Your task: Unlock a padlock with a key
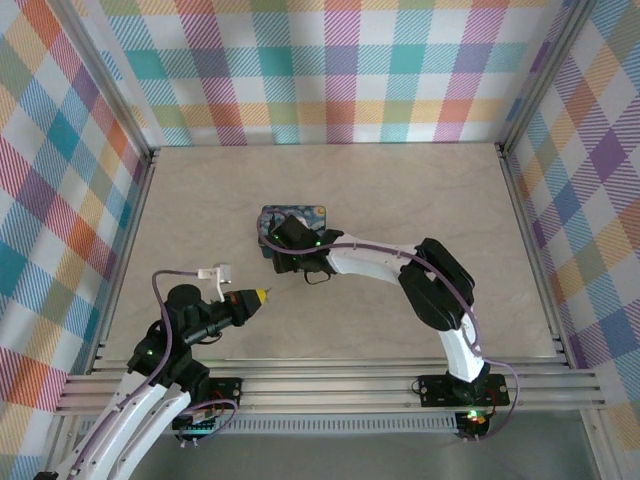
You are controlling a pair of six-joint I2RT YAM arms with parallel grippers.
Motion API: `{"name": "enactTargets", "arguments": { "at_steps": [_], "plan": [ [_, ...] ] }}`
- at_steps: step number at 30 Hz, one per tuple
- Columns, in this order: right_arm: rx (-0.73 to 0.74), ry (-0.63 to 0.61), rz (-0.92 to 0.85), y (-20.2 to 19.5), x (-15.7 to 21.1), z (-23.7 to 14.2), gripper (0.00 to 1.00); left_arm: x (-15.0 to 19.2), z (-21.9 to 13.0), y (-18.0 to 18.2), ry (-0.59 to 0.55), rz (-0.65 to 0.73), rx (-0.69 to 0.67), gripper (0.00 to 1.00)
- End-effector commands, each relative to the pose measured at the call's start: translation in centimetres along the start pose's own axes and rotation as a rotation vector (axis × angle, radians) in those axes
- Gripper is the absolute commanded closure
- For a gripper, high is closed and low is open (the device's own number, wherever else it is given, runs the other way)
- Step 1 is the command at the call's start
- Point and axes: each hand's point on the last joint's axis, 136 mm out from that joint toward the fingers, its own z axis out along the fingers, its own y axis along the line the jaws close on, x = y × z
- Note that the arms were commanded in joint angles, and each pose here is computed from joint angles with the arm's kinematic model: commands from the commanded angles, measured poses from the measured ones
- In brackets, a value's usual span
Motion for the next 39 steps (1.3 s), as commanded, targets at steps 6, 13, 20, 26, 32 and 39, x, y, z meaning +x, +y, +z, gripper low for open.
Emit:
{"name": "enactTargets", "arguments": {
  "at_steps": [6, 13, 20, 26, 32, 39],
  "plan": [
    [0.027, -0.021, -0.015, -1.5, -1.5, 0.9, 0.38, -0.3, -0.2, 1.4, -0.023, 0.028, -0.068, 1.00],
    [0.026, 0.000, -0.034, -1.4, -1.1, 2.5, 0.39, -0.5, -0.3, 2.1, -0.034, -0.013, -0.113, 1.00],
    [0.054, -0.017, -0.065, -1.9, -1.5, 3.6, 0.44, -0.1, -0.3, 2.5, -0.018, -0.016, -0.132, 1.00],
    [0.054, -0.034, -0.064, -2.2, -2.3, 3.5, 0.48, 0.0, -0.1, 2.9, -0.016, -0.016, -0.136, 1.00],
    [0.032, -0.018, -0.063, -2.1, -2.4, 3.9, 0.57, 0.1, 0.2, 2.9, -0.008, -0.010, -0.132, 1.00],
    [0.033, -0.010, -0.073, -2.7, -2.6, 3.9, 0.76, 0.6, 0.8, 2.8, 0.042, 0.005, -0.122, 1.00]
  ]
}}
